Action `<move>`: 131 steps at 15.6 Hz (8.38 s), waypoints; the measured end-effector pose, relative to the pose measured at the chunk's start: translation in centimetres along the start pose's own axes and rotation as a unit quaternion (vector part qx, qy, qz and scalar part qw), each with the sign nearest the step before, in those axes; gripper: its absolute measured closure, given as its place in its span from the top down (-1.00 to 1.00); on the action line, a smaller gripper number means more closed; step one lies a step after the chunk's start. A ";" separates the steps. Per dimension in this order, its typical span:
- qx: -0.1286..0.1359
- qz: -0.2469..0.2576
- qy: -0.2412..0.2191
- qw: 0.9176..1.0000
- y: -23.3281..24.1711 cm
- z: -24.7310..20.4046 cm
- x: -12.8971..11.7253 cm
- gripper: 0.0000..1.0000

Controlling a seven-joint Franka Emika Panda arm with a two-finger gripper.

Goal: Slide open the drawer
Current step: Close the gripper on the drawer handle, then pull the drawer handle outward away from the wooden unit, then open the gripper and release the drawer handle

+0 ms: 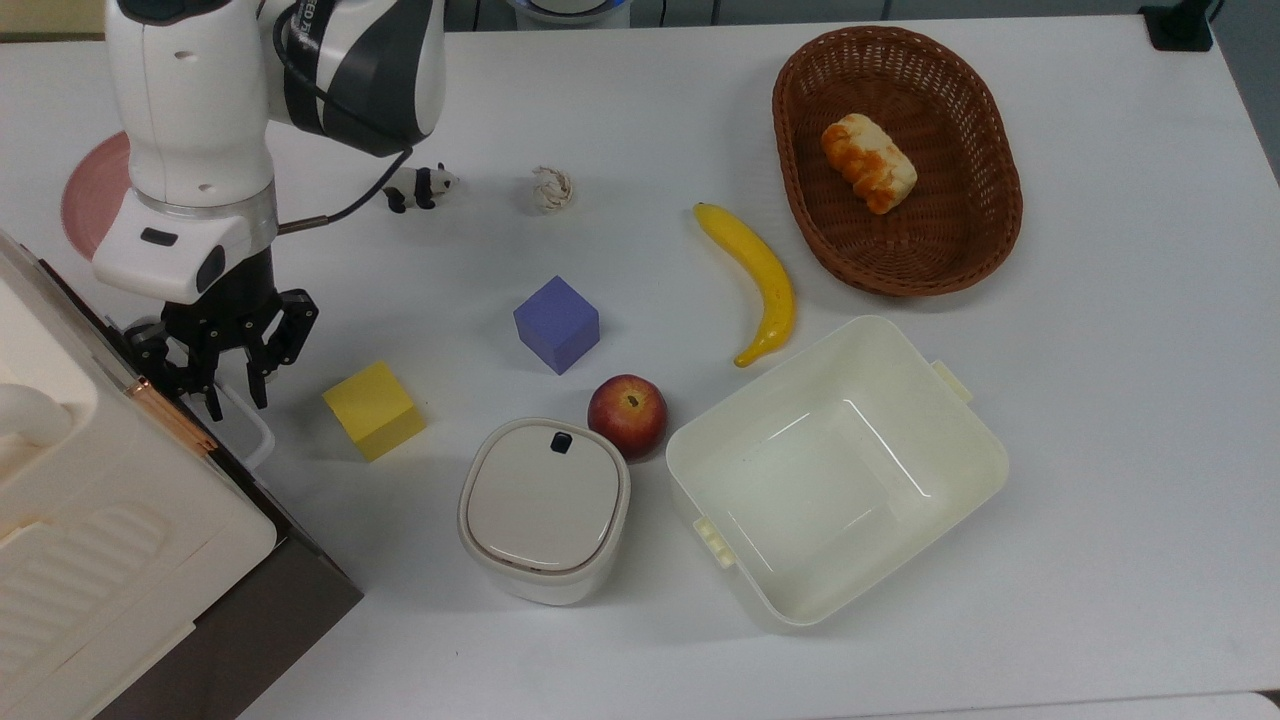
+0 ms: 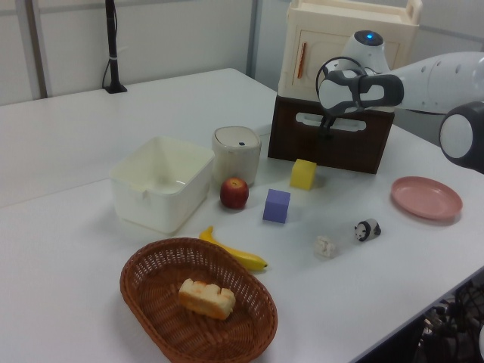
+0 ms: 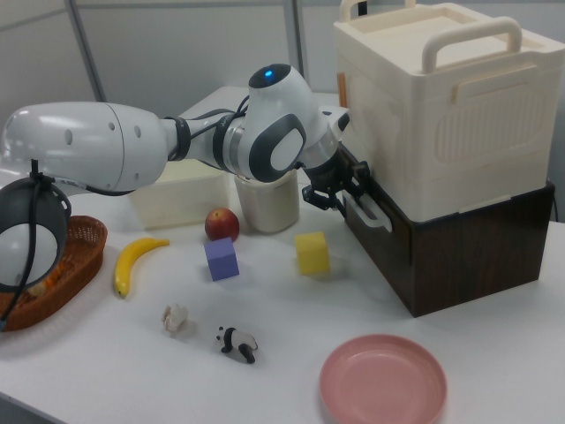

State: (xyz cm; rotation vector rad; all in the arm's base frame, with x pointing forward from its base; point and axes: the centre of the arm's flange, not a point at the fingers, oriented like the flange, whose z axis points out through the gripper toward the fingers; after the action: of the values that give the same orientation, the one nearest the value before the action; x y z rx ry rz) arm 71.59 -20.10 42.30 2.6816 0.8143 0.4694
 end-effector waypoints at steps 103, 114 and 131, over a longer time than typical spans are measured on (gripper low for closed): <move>0.041 -0.102 -0.003 0.994 -10.0 -4.2 1.9 -0.75; 0.043 -0.102 -0.004 0.994 -10.1 -4.2 2.0 -0.74; 0.068 -0.072 -0.028 0.995 -11.4 -7.6 3.1 -0.14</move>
State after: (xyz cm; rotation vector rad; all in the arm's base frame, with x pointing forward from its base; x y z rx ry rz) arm 65.54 -7.84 45.61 2.7191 1.0491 0.3150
